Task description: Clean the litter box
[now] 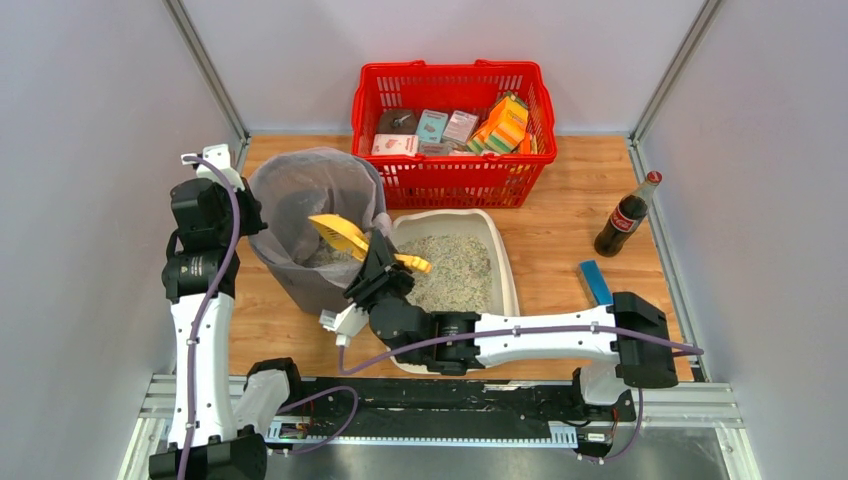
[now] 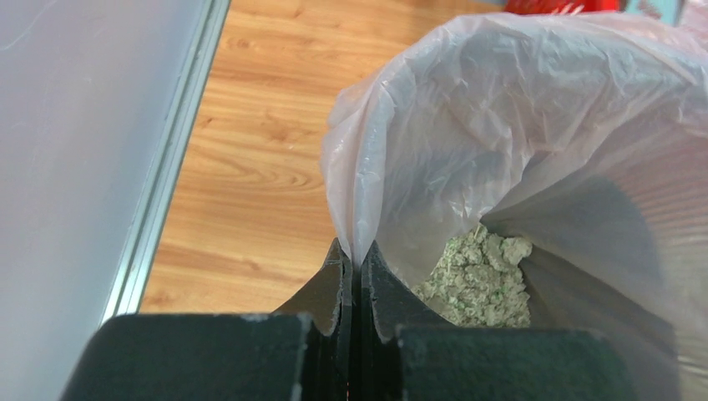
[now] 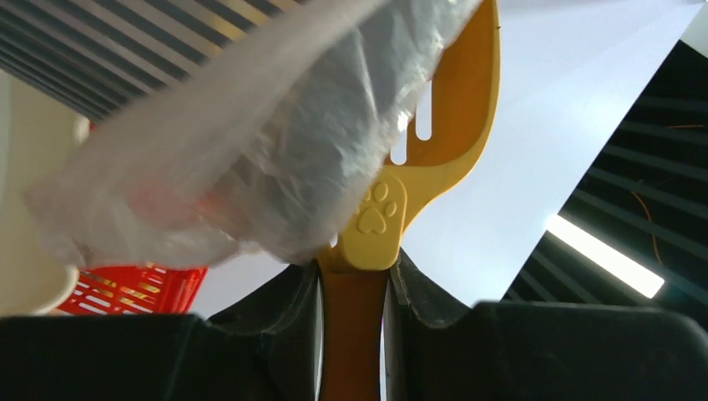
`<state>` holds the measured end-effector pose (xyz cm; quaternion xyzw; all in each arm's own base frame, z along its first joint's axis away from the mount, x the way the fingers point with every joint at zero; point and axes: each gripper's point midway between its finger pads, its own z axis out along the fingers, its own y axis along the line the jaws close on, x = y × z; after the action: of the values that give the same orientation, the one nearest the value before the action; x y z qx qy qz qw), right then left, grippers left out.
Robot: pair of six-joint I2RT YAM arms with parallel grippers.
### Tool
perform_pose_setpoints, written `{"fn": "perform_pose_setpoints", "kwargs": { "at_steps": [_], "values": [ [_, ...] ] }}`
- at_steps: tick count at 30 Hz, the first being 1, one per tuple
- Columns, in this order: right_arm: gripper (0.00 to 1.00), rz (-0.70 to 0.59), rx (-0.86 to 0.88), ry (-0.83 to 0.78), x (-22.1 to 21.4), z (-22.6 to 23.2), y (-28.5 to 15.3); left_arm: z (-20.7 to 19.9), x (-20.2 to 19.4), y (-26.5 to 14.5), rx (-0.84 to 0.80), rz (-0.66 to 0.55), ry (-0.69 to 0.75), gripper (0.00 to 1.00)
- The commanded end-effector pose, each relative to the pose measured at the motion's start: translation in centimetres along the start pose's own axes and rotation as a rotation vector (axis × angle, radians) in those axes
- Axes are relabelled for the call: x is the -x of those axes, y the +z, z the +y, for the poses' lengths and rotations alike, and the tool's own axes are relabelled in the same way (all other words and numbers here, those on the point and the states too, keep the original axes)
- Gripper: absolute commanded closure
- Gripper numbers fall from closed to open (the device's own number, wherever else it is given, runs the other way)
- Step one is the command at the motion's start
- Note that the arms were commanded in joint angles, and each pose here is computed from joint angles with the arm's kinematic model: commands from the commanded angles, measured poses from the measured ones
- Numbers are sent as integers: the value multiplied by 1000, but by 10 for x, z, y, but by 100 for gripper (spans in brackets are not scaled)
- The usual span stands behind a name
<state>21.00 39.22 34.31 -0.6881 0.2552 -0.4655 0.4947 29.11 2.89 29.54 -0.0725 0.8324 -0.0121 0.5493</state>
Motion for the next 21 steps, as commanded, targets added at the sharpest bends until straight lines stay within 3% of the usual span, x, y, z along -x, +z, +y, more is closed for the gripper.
{"fn": "perform_pose_setpoints", "kwargs": {
  "at_steps": [1,15,21],
  "values": [
    [100,66,108,-11,-5,46,-10,-14,-20,0,-68,62,-27,100],
    [100,133,-47,192,-49,-51,-15,-15,-20,0,-76,61,-30,100],
    [100,123,8,180,-42,-28,-20,-17,-20,-1,-84,59,-33,100]
  ]
}}
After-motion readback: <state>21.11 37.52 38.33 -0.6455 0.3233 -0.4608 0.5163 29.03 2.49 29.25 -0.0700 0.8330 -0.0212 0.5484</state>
